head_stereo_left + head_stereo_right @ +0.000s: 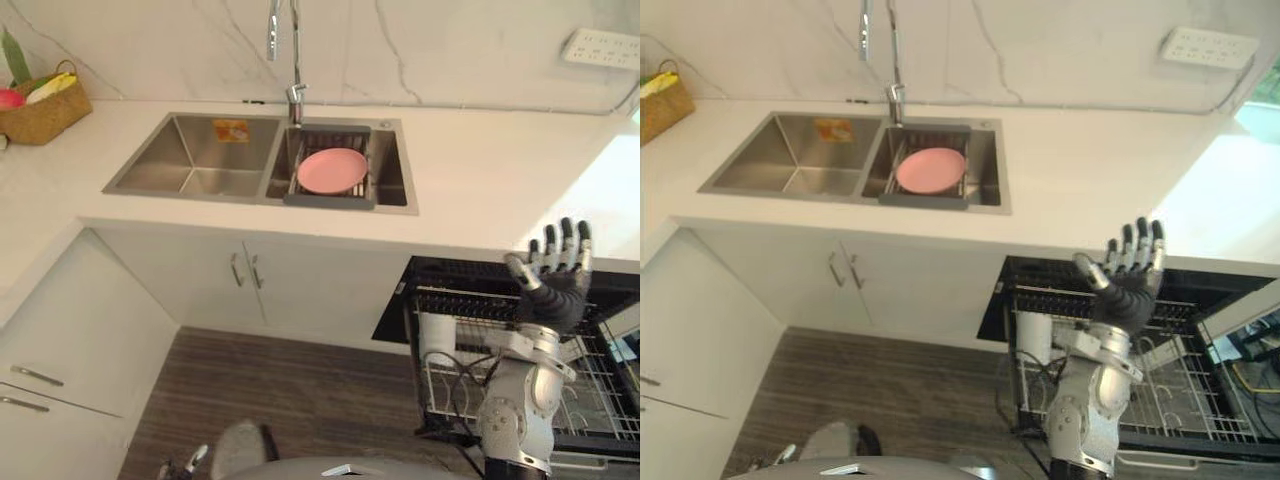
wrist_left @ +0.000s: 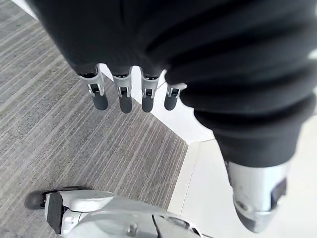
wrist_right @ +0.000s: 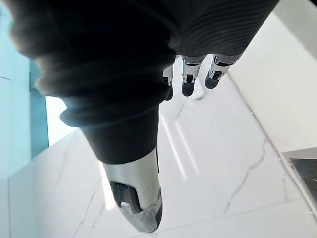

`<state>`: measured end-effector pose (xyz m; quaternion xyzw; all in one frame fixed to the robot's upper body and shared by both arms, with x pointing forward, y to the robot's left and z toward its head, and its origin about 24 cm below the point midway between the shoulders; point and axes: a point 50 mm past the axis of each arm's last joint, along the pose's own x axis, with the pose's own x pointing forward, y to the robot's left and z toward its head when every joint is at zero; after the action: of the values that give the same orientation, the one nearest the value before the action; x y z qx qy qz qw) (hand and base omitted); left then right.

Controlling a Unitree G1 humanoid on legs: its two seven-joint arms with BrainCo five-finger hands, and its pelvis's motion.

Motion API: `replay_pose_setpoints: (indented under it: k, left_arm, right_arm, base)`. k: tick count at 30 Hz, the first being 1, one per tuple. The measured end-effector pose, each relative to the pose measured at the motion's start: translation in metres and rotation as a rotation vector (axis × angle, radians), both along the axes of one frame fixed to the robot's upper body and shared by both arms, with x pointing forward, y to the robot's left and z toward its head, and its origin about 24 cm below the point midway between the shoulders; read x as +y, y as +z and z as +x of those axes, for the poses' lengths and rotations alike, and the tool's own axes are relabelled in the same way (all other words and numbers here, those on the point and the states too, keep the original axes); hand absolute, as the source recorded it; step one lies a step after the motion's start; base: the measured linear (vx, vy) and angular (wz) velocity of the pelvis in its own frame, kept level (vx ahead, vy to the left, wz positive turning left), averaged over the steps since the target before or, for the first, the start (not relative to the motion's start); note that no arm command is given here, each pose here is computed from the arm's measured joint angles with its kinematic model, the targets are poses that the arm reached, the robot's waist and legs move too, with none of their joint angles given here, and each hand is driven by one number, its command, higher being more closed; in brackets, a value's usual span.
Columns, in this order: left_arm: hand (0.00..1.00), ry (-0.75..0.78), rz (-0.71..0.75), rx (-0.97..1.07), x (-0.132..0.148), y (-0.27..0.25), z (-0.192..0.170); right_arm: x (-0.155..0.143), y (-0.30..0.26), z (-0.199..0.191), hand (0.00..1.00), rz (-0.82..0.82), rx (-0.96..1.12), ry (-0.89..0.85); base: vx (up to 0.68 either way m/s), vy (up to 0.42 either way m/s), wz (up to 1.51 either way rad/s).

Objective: Walk over to the sink, pick up the cup, carry it to the dishwasher, place the cup inside the dishwasher, then close the dishwasher door

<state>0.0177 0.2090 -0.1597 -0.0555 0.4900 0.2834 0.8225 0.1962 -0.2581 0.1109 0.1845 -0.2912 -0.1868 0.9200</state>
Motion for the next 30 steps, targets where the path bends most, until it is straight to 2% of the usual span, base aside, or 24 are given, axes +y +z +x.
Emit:
replay_pose_setpoints:
  k: [8, 16, 21, 25, 30]
  left_arm:
    - [0.0, 0.043, 0.005, 0.038, -0.002, -0.001, -0.017]
    - [0.0, -0.03, 0.057, 0.001, 0.016, 0.003, 0.003]
    - [0.0, -0.08, 0.063, -0.034, 0.015, 0.005, 0.018]
    - [0.0, -0.113, 0.087, -0.016, 0.023, 0.006, 0.017]
    - [0.0, -0.161, 0.05, -0.025, 0.004, 0.003, 0.026]
  right_arm:
    - [0.016, 0.008, 0.015, 0.0, 0.018, -0.046, 0.065]
    - [0.015, -0.003, 0.006, 0.0, 0.035, -0.01, 0.056]
    - [0.019, -0.001, 0.009, 0.0, 0.027, -0.02, 0.082]
    - [0.033, 0.0, 0.016, 0.0, 0.011, -0.024, 0.167]
    - [0.02, 0.007, 0.013, 0.0, -0.057, -0.033, 0.158]
  base:
    - [0.16, 0.215, -0.61]
    - [0.22, 0.092, -0.27]
    - [0.33, -0.014, -0.07]
    - [0.37, -0.129, -0.13]
    - [0.23, -0.087, -0.05]
